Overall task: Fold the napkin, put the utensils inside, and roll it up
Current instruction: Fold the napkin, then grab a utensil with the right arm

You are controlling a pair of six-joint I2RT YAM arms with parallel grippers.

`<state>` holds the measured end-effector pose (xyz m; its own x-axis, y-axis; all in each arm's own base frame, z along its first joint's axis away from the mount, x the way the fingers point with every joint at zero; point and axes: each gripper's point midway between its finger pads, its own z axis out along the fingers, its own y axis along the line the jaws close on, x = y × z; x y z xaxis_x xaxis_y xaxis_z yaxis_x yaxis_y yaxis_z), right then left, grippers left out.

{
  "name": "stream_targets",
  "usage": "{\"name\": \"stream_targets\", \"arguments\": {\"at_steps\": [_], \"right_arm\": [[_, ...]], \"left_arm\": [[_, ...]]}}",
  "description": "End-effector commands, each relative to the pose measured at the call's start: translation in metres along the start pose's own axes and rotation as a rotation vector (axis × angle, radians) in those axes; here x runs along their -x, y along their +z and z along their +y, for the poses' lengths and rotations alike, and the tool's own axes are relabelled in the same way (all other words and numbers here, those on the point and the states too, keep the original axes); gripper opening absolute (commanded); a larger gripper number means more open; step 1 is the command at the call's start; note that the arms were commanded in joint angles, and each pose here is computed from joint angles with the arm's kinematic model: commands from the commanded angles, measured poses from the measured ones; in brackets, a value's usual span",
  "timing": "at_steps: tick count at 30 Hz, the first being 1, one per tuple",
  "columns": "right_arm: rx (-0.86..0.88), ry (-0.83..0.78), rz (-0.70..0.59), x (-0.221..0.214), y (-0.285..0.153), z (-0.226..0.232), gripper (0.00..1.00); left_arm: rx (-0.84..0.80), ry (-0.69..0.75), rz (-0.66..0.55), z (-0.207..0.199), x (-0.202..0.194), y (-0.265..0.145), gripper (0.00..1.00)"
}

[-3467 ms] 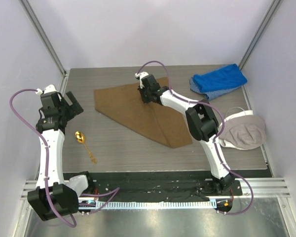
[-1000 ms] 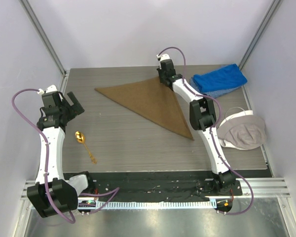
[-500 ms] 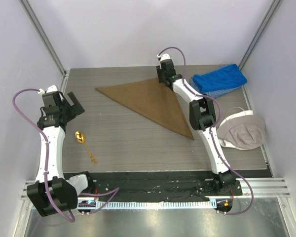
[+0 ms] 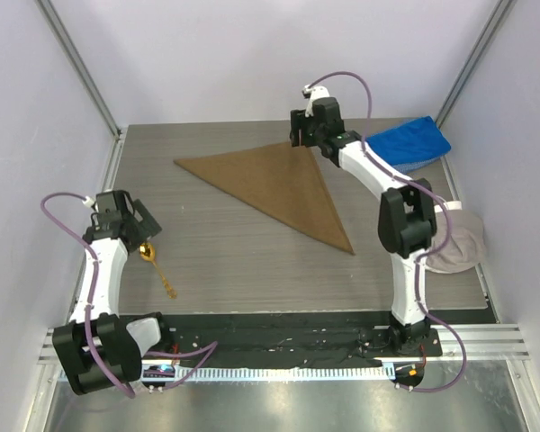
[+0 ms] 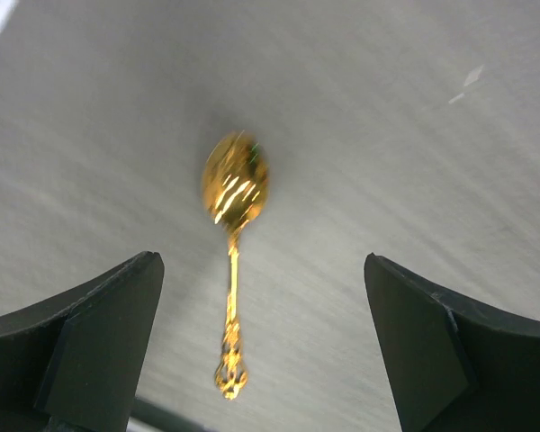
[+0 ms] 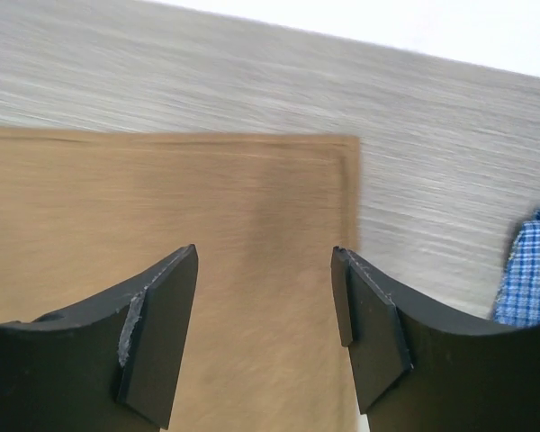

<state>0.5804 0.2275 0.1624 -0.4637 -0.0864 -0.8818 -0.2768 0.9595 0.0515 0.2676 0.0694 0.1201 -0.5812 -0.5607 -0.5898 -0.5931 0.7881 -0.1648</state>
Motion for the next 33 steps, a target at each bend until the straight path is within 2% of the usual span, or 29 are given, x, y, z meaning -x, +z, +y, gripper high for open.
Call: {"name": "stream_targets", "arguments": {"at_steps": [1,2,4,7,8,12,16,21,33], "right_arm": [[0.174,0.156,-0.089,0.027,-0.042,0.033,0.69],[0.194,0.169,-0.113,0.034,-0.051,0.036,0.69],[0.226,0.184,-0.084,0.017,-0.055,0.040,0.69],[0.262,0.200,-0.090,0.014,-0.062,0.047,0.69],[0.269,0.202,-0.084,0.011,-0.063,0.047,0.69],[0.283,0.202,-0.097,0.014,-0.073,0.050,0.68],[0.297,0.203,-0.111,0.021,-0.080,0.052,0.69],[0.330,0.217,-0.118,0.026,-0.083,0.058,0.69],[0.345,0.223,-0.132,0.032,-0.092,0.060,0.69]], "left_arm": [[0.094,-0.116,0.031,0.021,-0.027,-0.001,1.00],[0.098,-0.124,0.055,0.022,-0.036,0.001,0.98],[0.093,-0.145,0.078,0.021,-0.042,0.004,0.94],[0.123,-0.155,0.115,0.025,-0.051,0.010,0.84],[0.128,-0.156,0.128,0.025,-0.052,0.011,0.78],[0.156,-0.161,0.148,0.029,-0.058,0.016,0.68],[0.167,-0.169,0.180,0.030,-0.066,0.024,0.53],[0.163,-0.186,0.216,0.027,-0.074,0.035,0.47],[0.158,-0.200,0.319,0.019,-0.093,0.060,0.27]]}}
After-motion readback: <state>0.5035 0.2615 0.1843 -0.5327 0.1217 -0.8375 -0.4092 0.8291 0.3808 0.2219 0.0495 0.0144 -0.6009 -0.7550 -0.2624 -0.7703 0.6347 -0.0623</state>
